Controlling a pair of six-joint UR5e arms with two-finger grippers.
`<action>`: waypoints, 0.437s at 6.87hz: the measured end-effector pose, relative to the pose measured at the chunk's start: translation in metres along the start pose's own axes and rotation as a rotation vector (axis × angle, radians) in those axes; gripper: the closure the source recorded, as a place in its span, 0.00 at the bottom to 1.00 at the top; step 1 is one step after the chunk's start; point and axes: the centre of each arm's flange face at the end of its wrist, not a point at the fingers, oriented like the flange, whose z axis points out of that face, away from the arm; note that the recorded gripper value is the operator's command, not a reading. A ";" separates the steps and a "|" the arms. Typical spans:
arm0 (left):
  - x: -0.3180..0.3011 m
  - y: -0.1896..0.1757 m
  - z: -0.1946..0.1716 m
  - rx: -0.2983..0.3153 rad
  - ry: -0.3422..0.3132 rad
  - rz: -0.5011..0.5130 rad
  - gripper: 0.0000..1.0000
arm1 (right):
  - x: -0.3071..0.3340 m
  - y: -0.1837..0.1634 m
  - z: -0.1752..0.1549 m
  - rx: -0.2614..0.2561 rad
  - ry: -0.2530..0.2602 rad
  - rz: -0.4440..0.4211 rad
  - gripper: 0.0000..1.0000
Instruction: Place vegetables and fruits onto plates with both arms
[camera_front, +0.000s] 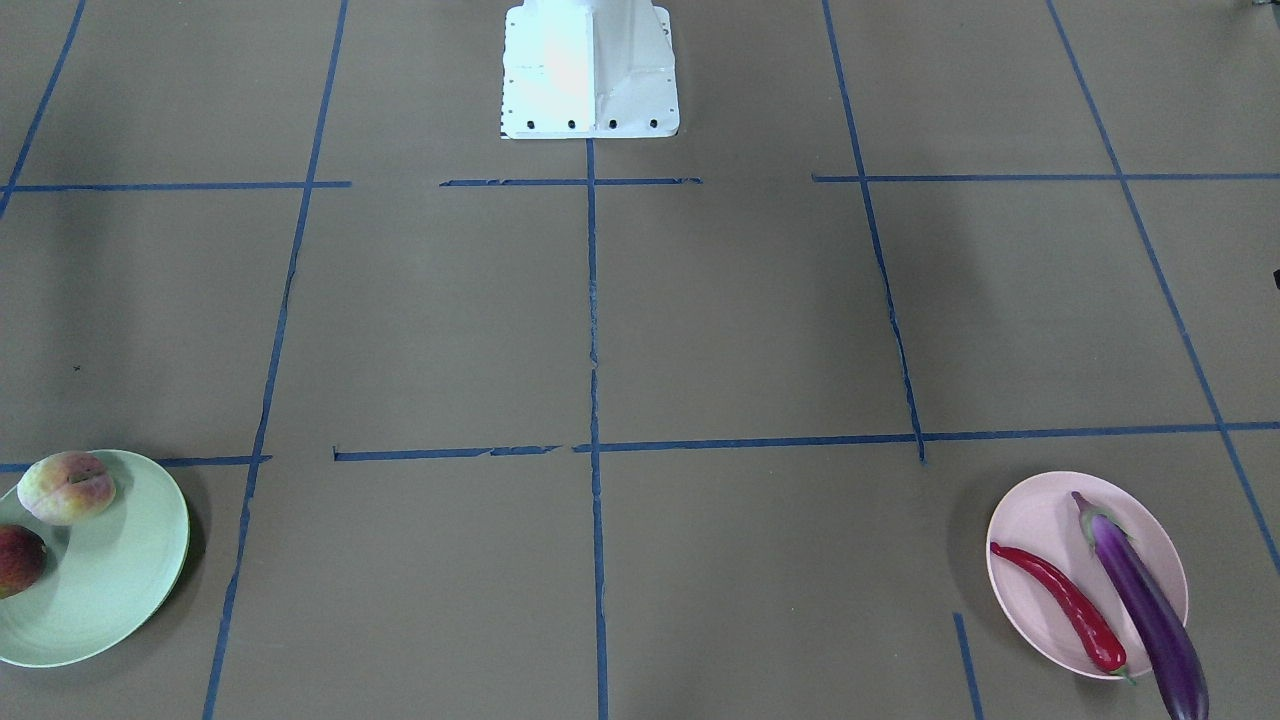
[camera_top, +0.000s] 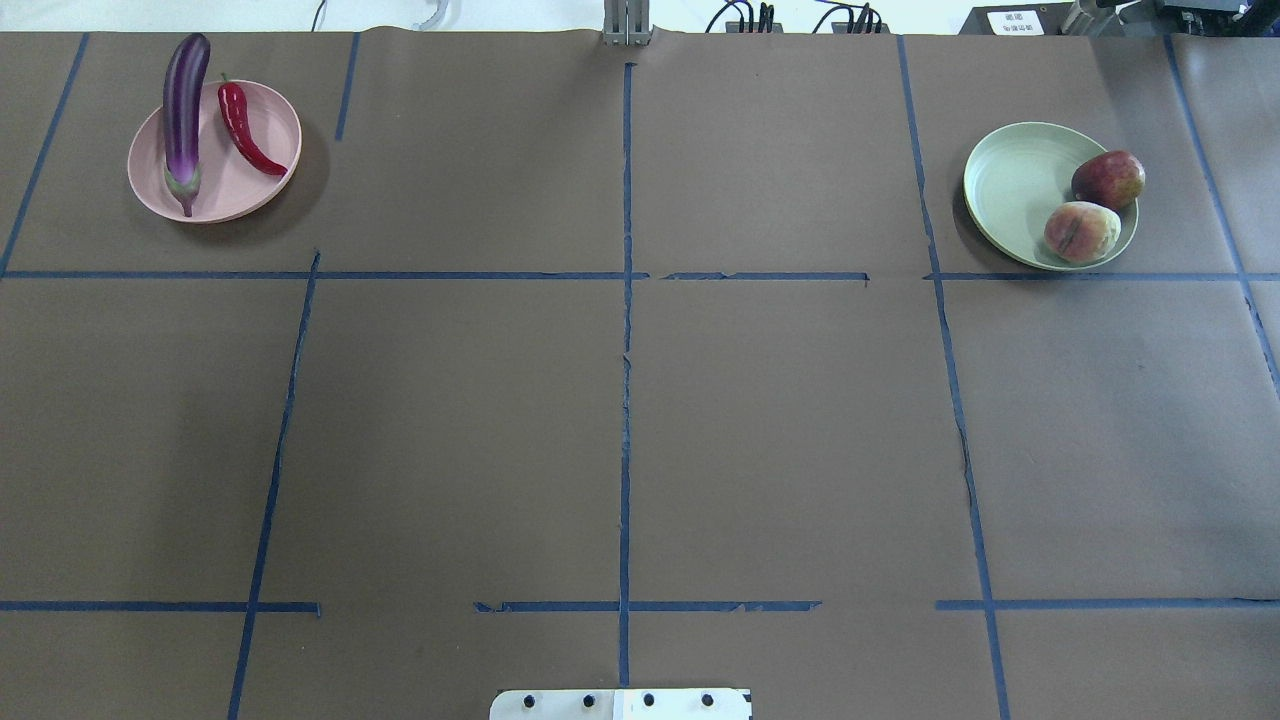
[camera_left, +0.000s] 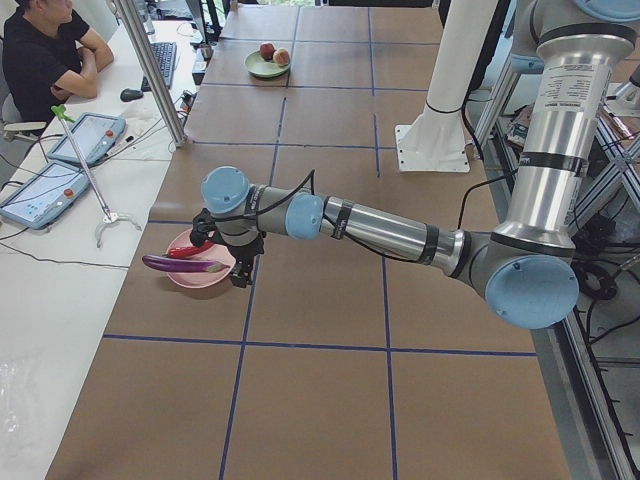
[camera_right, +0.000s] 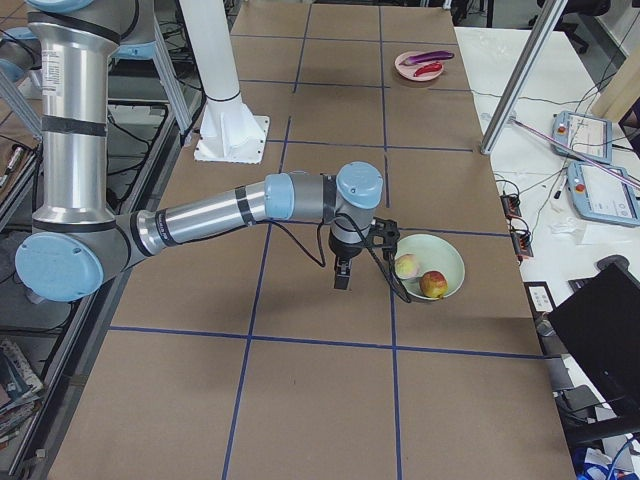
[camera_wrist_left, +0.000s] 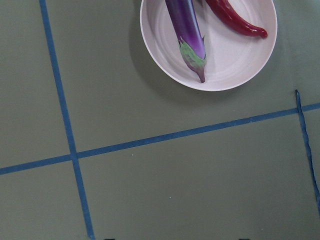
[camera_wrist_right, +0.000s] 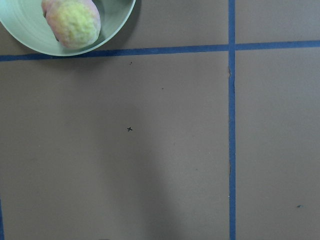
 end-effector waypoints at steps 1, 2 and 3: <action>-0.010 0.014 0.004 -0.011 -0.009 -0.001 0.00 | 0.002 0.003 0.004 -0.008 -0.001 0.001 0.00; -0.016 0.024 0.007 -0.017 -0.012 -0.005 0.00 | 0.003 0.005 0.007 -0.014 -0.001 0.001 0.00; -0.017 0.031 0.008 -0.019 -0.013 -0.006 0.00 | 0.003 0.007 0.009 -0.017 -0.001 0.000 0.00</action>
